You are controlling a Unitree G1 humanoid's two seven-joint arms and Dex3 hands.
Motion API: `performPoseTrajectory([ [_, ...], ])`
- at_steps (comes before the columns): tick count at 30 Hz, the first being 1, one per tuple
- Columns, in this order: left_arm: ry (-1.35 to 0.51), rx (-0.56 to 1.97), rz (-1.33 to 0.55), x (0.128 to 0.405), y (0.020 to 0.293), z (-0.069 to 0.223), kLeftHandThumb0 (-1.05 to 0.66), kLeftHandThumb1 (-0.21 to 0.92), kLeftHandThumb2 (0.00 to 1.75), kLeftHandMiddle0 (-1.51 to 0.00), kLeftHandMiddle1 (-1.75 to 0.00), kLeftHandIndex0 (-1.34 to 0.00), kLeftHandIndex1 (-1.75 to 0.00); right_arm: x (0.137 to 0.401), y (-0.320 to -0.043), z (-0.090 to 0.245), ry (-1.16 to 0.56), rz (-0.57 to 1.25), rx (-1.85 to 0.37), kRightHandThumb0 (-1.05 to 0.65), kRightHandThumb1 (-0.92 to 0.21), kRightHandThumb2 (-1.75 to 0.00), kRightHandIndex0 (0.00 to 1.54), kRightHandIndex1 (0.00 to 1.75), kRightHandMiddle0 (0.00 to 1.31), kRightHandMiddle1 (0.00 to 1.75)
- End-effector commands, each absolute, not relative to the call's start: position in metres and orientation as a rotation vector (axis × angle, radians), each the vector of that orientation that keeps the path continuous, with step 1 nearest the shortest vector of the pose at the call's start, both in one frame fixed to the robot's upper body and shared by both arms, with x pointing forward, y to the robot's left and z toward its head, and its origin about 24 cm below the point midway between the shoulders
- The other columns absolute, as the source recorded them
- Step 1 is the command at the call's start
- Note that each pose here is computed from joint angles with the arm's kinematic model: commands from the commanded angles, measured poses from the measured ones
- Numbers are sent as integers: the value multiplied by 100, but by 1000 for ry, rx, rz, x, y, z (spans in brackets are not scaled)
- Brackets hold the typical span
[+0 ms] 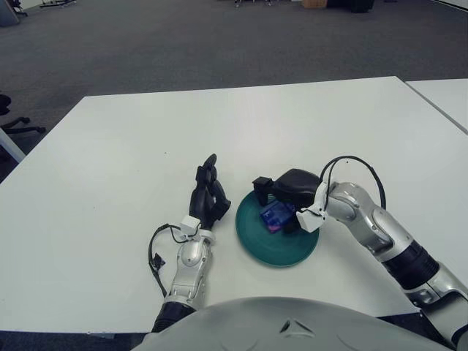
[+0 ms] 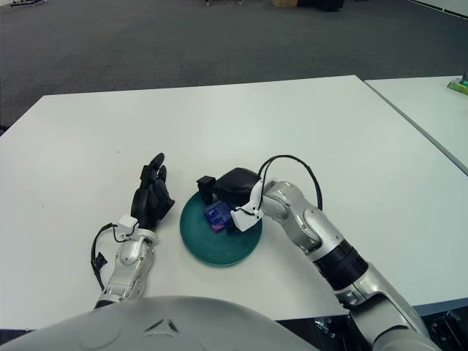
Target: Put the gum into the plate.
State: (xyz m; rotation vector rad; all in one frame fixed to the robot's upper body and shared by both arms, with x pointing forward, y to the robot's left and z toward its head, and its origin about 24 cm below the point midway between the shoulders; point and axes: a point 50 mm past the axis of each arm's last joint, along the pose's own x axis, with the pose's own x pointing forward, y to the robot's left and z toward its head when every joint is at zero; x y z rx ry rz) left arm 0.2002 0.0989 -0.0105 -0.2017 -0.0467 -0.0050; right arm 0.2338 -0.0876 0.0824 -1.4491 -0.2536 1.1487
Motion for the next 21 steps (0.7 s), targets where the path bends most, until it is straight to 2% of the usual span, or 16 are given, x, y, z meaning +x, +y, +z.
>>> performPoseTrajectory([
  [1,29,-247,14,190,86,-23,-81,92,102,-18,0,0,-50,236,-93,89,-232,1142,-1542,-64,-91,-70,36,105,5,120],
  [2,28,-248,11,190,86,-22,-81,92,102,-17,0,0,-50,235,-94,92,-241,1136,-1550,-67,-91,-72,35,96,4,114],
  [5,28,-252,10,190,86,-22,-82,92,102,-17,0,0,-49,233,-97,94,-291,1118,-1576,-82,-92,-86,38,47,1,84],
  [8,28,-252,14,190,86,-22,-83,92,102,-18,-1,0,-52,230,-99,95,-340,1098,-1592,-89,-92,-95,38,24,0,66],
  [15,24,-246,17,190,86,-22,-84,92,100,-21,-1,0,-57,220,-104,95,-418,1073,-1613,-94,-92,-106,34,7,0,45],
  [18,23,-246,16,190,86,-22,-84,92,99,-22,-2,0,-60,219,-104,94,-431,1075,-1603,-93,-92,-108,29,3,0,36],
  [21,21,-246,8,190,86,-22,-85,92,100,-23,-2,0,-61,217,-105,94,-437,1078,-1580,-93,-92,-110,17,1,0,23],
])
